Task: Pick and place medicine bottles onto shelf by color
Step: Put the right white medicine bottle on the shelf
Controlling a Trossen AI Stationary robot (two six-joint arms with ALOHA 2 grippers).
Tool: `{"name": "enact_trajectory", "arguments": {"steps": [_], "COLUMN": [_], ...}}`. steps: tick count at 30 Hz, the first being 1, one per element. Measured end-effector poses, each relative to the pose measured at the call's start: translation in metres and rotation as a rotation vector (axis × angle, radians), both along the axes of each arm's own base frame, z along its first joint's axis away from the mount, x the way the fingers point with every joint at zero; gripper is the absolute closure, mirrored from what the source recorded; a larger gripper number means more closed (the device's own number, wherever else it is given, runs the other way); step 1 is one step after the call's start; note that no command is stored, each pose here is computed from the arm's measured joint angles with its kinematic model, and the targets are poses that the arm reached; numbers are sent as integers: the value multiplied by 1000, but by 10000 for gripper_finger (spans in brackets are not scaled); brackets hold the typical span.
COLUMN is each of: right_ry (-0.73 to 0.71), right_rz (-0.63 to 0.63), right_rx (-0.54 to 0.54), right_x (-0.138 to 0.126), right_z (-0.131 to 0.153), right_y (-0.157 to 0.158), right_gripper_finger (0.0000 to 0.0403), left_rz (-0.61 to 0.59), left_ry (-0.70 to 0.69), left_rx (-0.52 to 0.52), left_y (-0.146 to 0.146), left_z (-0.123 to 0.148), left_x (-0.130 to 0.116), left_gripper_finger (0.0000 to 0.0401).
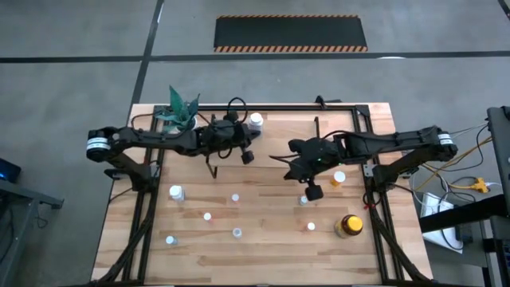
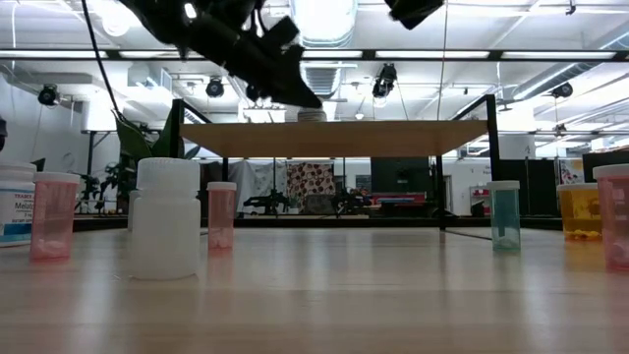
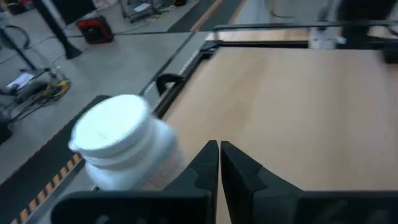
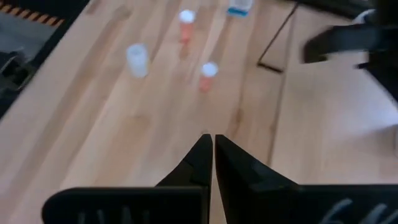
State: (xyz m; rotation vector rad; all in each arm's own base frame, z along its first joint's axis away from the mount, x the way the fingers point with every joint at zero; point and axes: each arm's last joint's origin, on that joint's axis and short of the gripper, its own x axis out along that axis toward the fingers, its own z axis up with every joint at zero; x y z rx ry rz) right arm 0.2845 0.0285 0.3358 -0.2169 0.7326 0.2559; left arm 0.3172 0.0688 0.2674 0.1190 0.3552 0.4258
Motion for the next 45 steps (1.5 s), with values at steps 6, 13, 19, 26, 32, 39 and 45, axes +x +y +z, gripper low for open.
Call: {"name": "enact_trajectory", "arguments": {"steps": [6, 13, 19, 26, 32, 39, 45], "right_ry": [-140, -326, -367, -306, -209, -155, -162], "right_rz": [-172, -341, -415, -464, -638, -659, -661], "right_rx": [-68, -25, -53, -89, -209, -238, -239], "right_x": [13, 22, 37, 72, 86, 86, 84], "right_z": [-26, -49, -49, -60, -65, -63, -59], "right_y": [-8, -41, -70, -91, -102, -103, -103], "right_gripper_finger": [394, 394, 394, 394, 394, 394, 394], "left_rz": [-87, -183, -184, -190, -188, -191, -191], "left_ry": [-60, -229, -346, -388, -386, -379, -378], "left_rx": [13, 32, 52, 124, 128, 148, 148], "left_y": [-31, -59, -60, -60, -60, -60, -60], "left_z": [28, 42, 34, 29, 27, 27, 27], "left_x": [-25, -60, -74, -77, -77, -77, -77], "left_gripper_finger": [401, 401, 401, 401, 401, 401, 401]}}
